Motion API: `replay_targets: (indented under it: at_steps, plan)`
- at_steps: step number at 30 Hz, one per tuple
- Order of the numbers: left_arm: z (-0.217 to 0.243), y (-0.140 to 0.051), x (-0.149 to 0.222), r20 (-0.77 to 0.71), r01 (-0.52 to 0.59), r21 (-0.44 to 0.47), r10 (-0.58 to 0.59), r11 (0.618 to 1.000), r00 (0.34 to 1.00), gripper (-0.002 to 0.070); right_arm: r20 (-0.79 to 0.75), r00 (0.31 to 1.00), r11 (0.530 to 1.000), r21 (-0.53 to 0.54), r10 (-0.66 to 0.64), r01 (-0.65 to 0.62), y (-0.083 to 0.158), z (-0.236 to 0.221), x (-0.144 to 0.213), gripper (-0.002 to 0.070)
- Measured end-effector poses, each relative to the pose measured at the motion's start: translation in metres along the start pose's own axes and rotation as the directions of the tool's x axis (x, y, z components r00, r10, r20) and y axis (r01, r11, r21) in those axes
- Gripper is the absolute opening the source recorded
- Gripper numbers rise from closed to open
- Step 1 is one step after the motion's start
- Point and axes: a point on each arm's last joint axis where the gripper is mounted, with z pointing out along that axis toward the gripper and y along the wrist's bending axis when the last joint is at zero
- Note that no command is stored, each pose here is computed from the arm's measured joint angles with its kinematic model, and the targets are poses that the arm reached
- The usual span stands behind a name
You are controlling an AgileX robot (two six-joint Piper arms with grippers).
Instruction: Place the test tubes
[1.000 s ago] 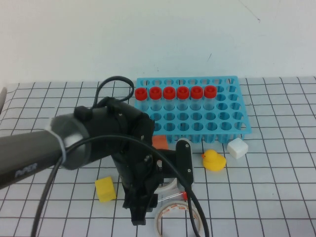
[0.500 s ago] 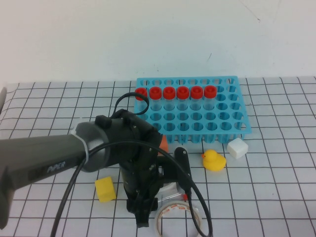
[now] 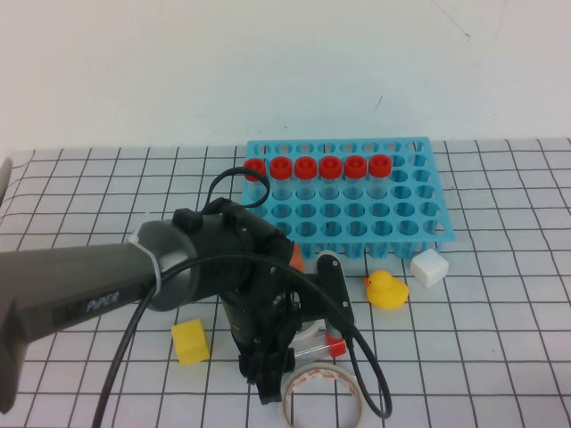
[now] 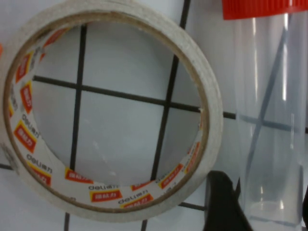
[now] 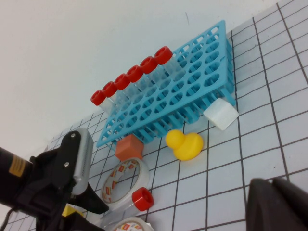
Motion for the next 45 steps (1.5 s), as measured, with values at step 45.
replay_targets:
  at_steps: [45]
  plan:
    - [-0.134,-0.05,0.07,0.499,0.47,0.051,-0.43,0.881,0.752,0.021,0.003,1.0,1.0,-0.008,0.012,-0.012,0.001,0.0,0.0,-0.0001]
